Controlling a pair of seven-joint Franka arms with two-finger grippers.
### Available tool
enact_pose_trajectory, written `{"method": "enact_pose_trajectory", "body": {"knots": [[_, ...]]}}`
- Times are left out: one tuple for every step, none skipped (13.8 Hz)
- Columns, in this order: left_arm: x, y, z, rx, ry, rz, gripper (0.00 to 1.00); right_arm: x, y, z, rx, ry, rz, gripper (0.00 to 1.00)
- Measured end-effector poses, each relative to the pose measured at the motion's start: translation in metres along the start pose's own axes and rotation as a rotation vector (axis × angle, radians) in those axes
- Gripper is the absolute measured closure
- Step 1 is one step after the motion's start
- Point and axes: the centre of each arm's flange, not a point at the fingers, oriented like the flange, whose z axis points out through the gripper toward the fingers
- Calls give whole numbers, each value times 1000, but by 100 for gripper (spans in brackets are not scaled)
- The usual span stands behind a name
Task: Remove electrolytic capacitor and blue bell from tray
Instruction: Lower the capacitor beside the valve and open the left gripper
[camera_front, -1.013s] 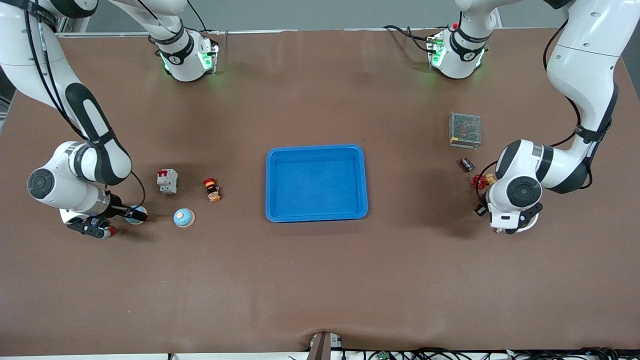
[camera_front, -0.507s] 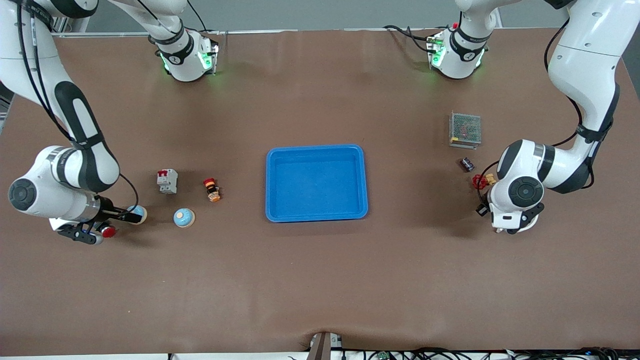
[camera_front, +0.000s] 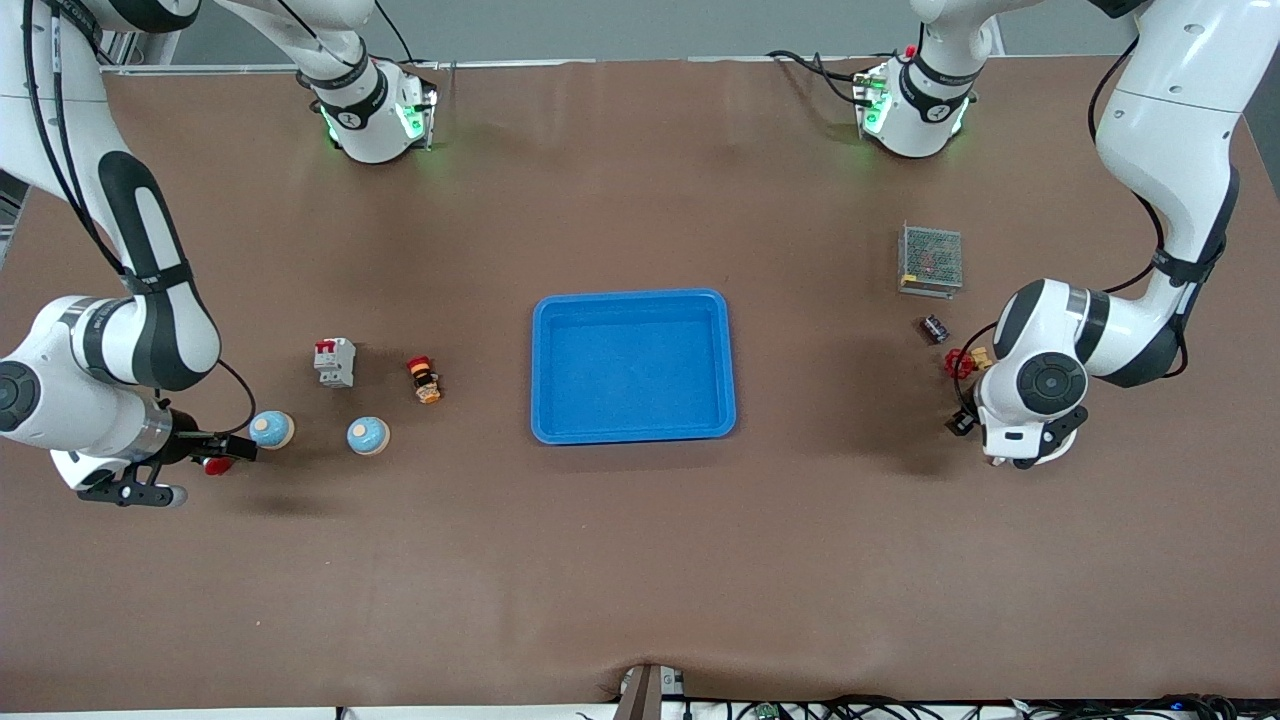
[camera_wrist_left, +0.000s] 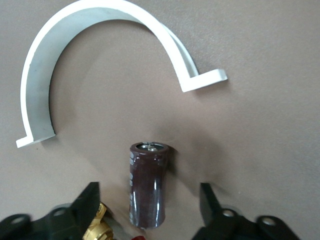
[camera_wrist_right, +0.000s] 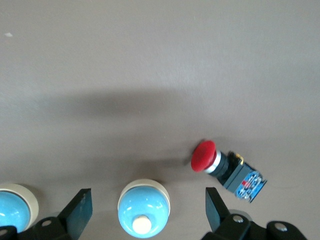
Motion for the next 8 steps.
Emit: {"method": "enact_pose_trajectory", "body": {"knots": [[0,1,-2,-4,3,0,0,3,-1,-11,-6,8,-5,0],[1,2,-5,-9,6,1,0,4,0,-27,-10,8,-5,0],[1,4,-9,-17,11,-1,0,5,0,-47,-14,4,-5,0],[3,7,-15,-28,16,-6,0,4,0,-70,-18,1,-5,0],[5,8,-21,-39,20,-11,0,2,-2,-97,-22,-1,-8,0],[7,9,-25,-47,24,-15,0,-1,-7,-122,-25,-3,-13,0],[9,10,-29,-53,29,-18,0,-5,-14,-146,-28,3,-21,0],[11,11,-34,-61,36,-21,0,-8,-21,-168,-28,18,-27,0]]}}
